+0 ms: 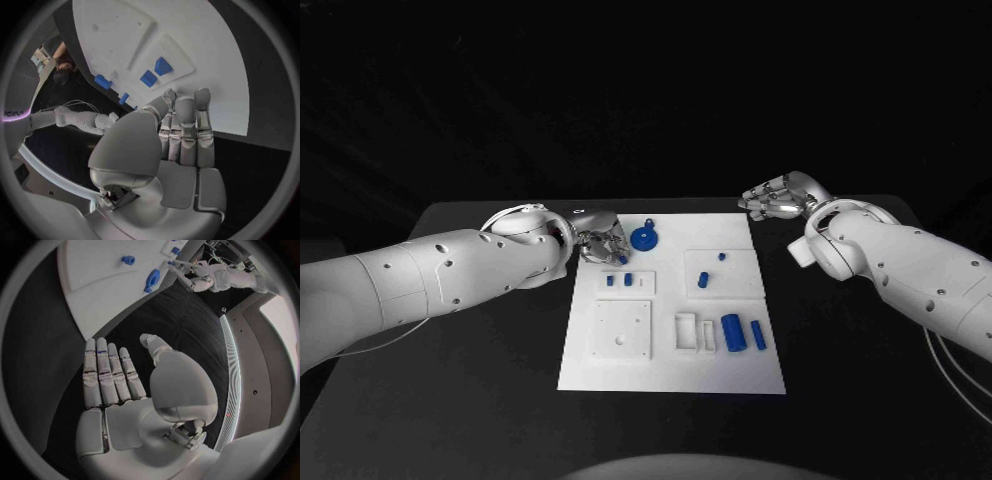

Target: Assemble the parts on the task board

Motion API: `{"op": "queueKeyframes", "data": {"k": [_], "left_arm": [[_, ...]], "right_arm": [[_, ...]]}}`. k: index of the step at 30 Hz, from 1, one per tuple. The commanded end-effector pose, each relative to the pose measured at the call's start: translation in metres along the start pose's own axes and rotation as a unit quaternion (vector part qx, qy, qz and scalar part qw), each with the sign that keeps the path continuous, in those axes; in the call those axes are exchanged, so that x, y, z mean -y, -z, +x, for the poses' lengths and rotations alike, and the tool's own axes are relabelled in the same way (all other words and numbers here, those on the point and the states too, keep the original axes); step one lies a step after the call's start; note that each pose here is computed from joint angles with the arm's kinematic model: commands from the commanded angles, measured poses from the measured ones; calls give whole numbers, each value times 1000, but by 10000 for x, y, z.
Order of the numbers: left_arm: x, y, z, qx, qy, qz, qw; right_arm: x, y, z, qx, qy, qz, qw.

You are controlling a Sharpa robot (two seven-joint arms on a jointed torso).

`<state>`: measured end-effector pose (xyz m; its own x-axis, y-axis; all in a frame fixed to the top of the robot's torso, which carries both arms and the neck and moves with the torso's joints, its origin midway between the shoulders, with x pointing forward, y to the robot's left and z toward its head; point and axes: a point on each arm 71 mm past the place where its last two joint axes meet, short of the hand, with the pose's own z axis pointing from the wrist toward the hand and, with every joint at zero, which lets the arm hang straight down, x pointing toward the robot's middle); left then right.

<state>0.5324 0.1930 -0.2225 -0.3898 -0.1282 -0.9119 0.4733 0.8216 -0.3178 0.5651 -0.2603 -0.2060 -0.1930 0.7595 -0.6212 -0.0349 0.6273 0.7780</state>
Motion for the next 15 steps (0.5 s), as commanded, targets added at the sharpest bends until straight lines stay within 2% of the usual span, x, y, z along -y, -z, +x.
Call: {"op": "queueKeyframes", "data": {"k": [1, 15], "left_arm": [[24, -10, 62, -13, -1, 3, 1000], [-7, -19, 119, -35, -10, -9, 999]], "right_arm": [[-9, -2, 16, -8, 1, -5, 1000], [-6, -4, 19, -8, 1, -4, 1000]]}}
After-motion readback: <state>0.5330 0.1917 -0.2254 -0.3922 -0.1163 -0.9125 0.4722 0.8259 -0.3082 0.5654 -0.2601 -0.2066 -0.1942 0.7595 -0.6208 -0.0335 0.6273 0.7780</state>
